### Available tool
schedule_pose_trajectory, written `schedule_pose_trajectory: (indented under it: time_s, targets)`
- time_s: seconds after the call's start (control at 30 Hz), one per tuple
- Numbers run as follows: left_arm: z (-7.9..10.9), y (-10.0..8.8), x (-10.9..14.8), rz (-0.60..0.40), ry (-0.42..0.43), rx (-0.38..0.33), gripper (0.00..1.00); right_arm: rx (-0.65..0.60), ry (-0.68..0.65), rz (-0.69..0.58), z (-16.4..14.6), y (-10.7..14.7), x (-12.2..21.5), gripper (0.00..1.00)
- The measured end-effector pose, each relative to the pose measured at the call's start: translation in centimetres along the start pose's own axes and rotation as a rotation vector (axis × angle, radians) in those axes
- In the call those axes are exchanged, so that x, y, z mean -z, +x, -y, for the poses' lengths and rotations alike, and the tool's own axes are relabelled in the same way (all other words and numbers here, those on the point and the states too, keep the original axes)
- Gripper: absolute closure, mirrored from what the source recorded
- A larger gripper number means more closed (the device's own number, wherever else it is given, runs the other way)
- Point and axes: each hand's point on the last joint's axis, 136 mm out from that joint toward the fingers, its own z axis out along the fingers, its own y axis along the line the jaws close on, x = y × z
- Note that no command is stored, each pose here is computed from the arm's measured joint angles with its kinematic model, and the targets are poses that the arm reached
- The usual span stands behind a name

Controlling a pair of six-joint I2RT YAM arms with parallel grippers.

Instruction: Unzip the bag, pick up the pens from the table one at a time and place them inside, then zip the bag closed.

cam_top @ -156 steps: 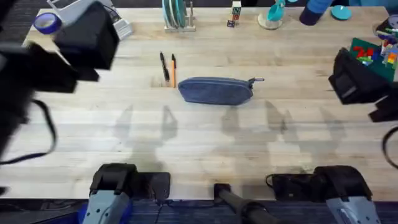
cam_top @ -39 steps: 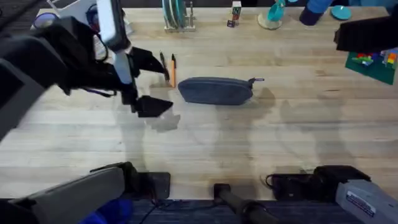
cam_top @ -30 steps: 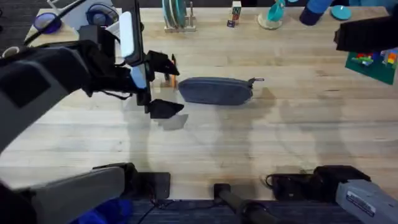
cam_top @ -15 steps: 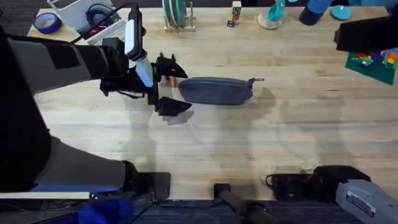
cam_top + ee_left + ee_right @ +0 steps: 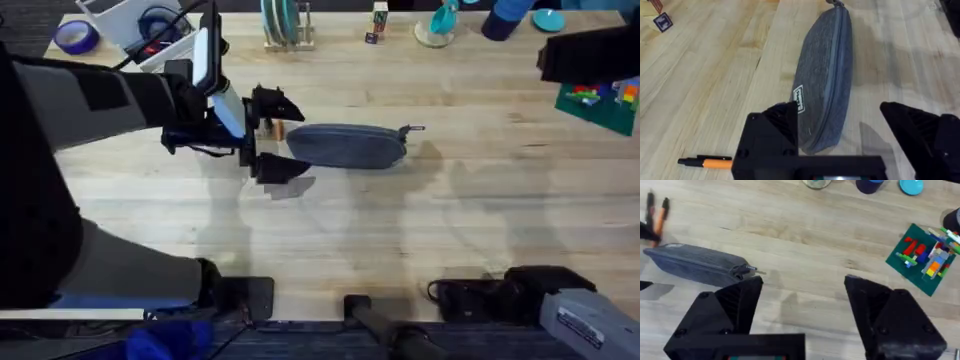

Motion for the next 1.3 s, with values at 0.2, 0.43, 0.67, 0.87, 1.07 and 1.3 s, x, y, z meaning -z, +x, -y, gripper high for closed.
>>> schedule_pose_trajectory:
  time_s: [0.2,0.43,0.67,0.87,1.07,1.3]
  targets:
    - [-0.1,0.0,0.0,0.002,-0.001,0.003,0.687,0.0,0.0,0.0,0.0,0.0,0.0,0.006]
    - [-0.1,0.0,0.0,0.002,-0.003,0.0,0.956,0.022,-0.003,0.001,-0.1,0.0,0.0,0.005]
    - [-0.1,0.0,0.0,0.002,-0.003,0.0,0.956,0.243,-0.072,0.018,-1.3,-0.1,0.0,0.005]
    - [-0.1,0.0,0.0,0.002,-0.003,0.0,0.956,0.428,-0.144,0.018,-2.4,0.6,-0.3,0.006]
    - [-0.1,0.0,0.0,0.002,-0.003,0.0,0.956,0.542,-0.282,-0.016,-3.7,3.0,-2.4,0.006]
    - [-0.1,0.0,0.0,0.002,-0.003,0.0,0.956,0.672,-0.462,0.071,-4.8,2.9,-3.8,0.006]
